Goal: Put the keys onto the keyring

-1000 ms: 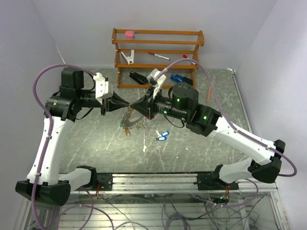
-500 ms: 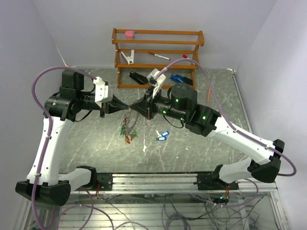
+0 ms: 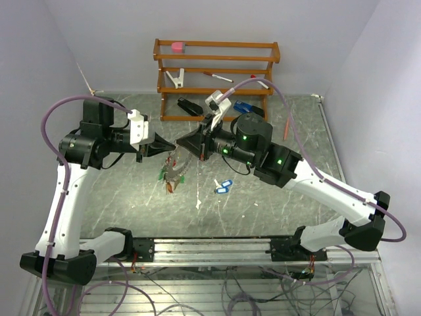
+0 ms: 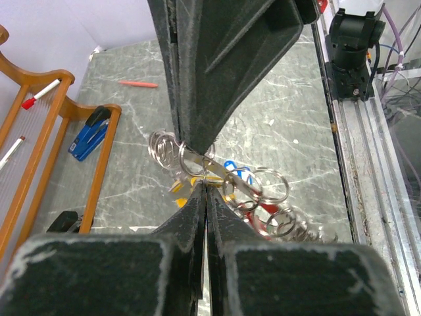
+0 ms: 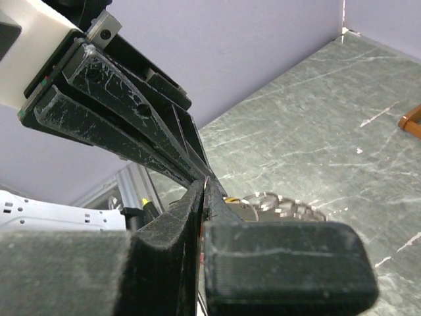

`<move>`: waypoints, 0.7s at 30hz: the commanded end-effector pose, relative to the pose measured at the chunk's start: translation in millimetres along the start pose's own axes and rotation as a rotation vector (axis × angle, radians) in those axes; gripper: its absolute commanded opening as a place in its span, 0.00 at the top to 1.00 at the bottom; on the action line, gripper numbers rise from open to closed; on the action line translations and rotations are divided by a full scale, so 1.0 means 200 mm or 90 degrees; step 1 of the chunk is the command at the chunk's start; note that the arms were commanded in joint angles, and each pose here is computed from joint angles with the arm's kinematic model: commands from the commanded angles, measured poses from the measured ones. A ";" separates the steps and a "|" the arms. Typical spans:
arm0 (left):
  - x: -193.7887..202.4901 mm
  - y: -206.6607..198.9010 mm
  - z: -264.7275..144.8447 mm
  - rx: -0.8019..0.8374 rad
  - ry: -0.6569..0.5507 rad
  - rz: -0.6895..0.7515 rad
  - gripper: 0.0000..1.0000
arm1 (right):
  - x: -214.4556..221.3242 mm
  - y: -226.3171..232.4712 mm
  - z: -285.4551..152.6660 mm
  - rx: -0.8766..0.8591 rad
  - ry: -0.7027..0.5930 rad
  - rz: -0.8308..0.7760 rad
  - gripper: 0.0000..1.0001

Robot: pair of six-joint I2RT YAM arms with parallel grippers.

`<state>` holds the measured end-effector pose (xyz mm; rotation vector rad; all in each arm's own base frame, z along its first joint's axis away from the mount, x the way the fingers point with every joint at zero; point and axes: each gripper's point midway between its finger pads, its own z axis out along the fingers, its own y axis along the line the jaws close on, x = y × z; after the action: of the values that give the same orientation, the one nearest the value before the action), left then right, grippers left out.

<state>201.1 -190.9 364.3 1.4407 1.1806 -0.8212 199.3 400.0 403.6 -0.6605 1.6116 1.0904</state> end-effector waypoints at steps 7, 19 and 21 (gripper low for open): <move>-0.06 -0.04 0.00 0.014 -0.018 0.020 0.93 | -0.15 0.02 0.05 -0.001 -0.075 0.011 1.00; -0.08 -0.05 -0.01 0.020 -0.008 0.028 0.93 | -0.10 -0.04 0.07 0.058 -0.041 -0.004 1.00; -0.07 -0.05 -0.01 0.017 -0.002 0.031 0.93 | -0.09 -0.04 0.07 0.066 -0.037 -0.007 1.00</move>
<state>198.3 -189.1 361.2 1.4561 1.2008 -0.8045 209.3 407.9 400.0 -0.6103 1.6340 1.0468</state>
